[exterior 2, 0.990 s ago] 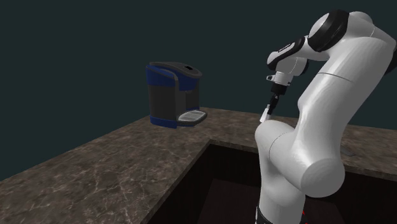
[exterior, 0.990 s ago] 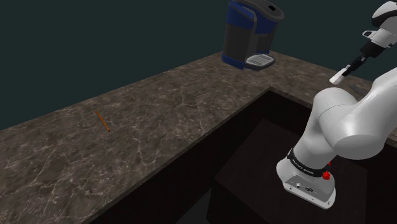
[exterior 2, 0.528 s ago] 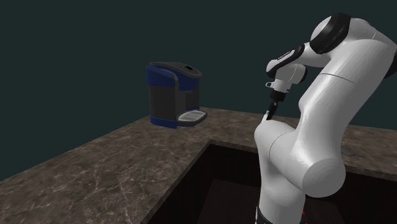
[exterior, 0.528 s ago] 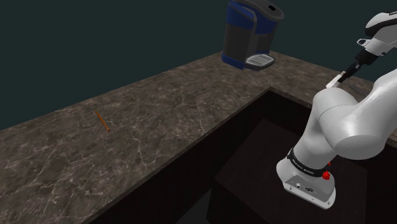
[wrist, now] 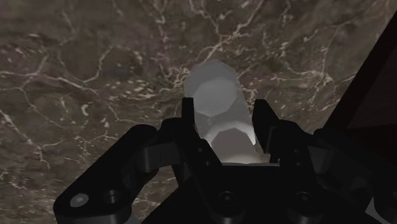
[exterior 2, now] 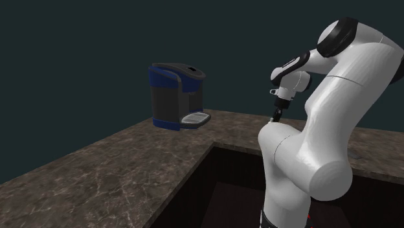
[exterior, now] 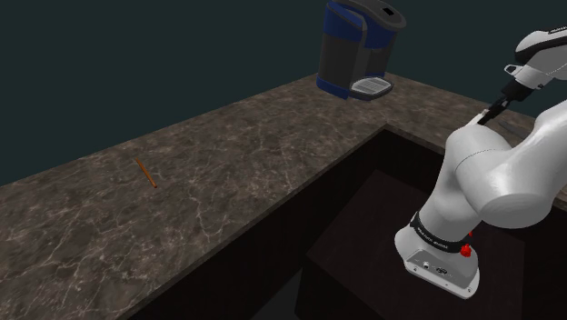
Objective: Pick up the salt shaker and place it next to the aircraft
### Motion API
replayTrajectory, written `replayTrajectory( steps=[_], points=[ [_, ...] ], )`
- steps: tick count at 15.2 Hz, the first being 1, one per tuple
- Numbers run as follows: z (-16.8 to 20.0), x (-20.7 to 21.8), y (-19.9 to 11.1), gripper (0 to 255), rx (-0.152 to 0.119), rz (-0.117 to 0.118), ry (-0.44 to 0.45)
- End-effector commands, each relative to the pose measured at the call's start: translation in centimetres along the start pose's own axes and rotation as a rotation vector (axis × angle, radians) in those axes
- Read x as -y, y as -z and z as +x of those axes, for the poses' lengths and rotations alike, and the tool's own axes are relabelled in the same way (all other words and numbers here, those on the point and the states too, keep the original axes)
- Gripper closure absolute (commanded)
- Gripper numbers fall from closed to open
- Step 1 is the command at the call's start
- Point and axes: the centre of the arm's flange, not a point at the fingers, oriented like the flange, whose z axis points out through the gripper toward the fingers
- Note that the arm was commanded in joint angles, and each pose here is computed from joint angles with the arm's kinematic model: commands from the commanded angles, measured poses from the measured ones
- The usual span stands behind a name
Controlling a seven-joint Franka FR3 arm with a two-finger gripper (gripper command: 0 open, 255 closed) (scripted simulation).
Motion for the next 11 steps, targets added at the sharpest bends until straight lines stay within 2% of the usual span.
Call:
replayTrajectory(
  steps=[1, 5, 6, 11],
  points=[
    [-0.03, -0.06, -0.08, 255, 0.0, 0.0, 0.0],
    [-0.03, -0.06, -0.08, 255, 0.0, 0.0, 0.0],
    [-0.03, -0.06, -0.08, 0, 0.0, 0.0, 0.0],
    [-0.02, -0.06, -0.08, 0, 0.0, 0.0, 0.0]
  ],
)
